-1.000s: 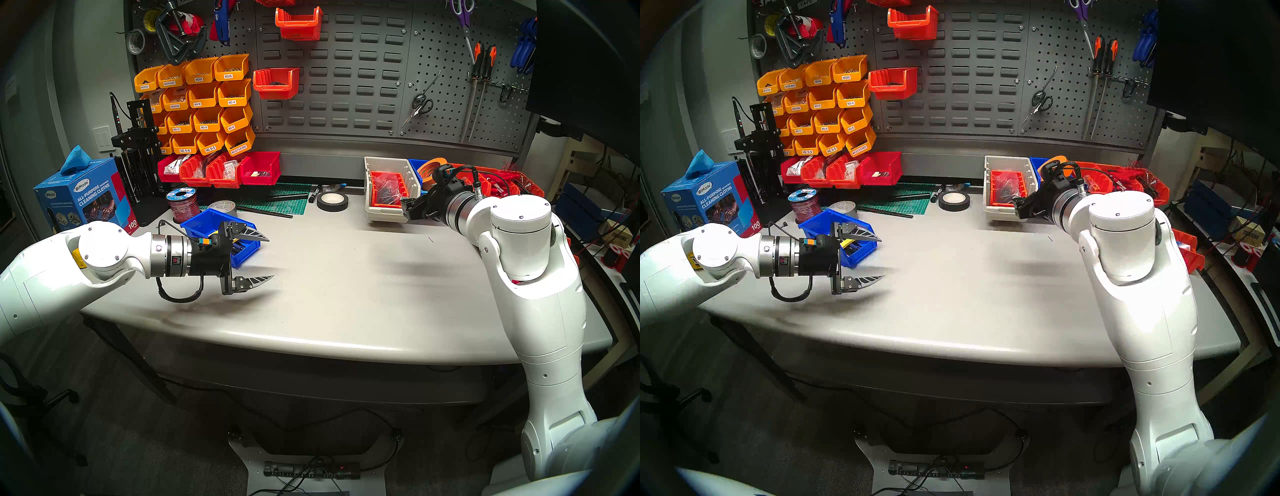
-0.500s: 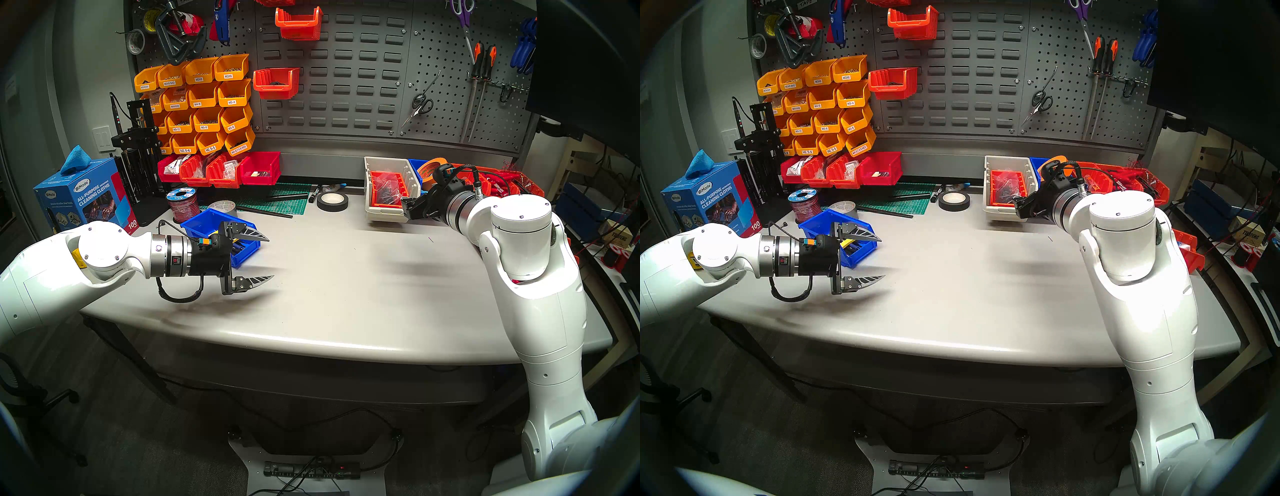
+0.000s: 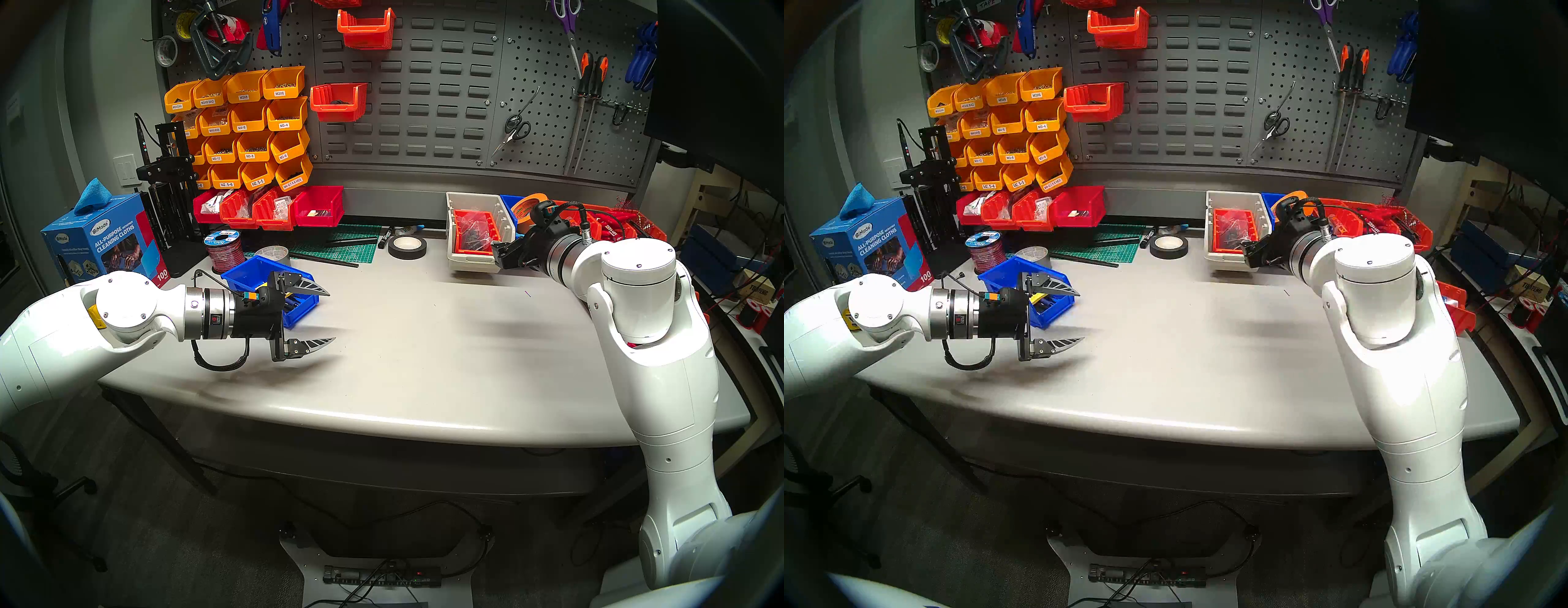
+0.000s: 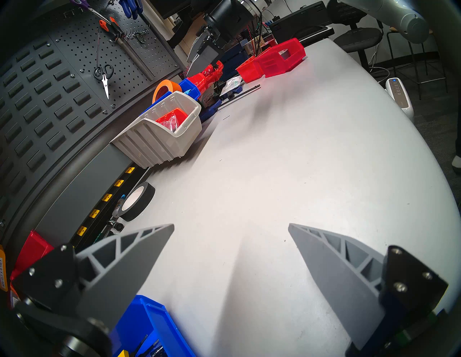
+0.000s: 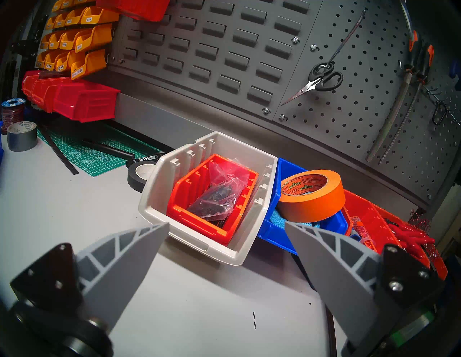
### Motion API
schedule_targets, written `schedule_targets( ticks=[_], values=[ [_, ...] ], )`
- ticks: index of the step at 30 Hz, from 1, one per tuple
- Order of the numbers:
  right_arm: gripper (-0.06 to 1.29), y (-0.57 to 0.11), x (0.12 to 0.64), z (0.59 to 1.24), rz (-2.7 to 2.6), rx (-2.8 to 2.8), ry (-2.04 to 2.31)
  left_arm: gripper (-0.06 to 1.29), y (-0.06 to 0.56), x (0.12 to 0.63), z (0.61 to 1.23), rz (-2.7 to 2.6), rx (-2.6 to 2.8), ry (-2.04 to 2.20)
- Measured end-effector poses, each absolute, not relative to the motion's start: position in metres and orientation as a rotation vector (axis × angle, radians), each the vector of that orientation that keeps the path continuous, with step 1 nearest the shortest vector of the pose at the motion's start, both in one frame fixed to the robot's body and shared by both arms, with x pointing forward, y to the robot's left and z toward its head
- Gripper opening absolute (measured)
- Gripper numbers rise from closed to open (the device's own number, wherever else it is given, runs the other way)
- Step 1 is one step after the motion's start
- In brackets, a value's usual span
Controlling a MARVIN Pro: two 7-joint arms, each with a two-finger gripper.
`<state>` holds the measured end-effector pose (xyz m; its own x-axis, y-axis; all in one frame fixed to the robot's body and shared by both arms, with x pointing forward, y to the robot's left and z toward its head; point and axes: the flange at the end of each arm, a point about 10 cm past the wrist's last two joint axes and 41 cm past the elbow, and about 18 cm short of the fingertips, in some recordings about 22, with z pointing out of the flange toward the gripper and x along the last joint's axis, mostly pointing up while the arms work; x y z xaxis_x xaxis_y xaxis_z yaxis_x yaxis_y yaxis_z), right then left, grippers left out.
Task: Hang all the unorganized tool boxes onto the wall
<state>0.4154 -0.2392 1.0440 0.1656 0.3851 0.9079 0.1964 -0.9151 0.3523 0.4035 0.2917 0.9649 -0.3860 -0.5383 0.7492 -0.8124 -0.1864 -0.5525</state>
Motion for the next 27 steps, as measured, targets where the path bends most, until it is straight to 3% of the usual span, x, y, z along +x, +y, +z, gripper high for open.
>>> schedule_targets(
  ticks=[10,27],
  values=[
    [1.19,-0.239,0.415,1.044,1.849,2.276,0.573,1.24,0.282,0.411,0.964,1.636,1.639,-1.785],
    [1.21,-0.239,0.415,1.044,1.849,2.275,0.573,1.24,0.208,0.444,0.973,1.802,1.8,-1.712]
  ],
)
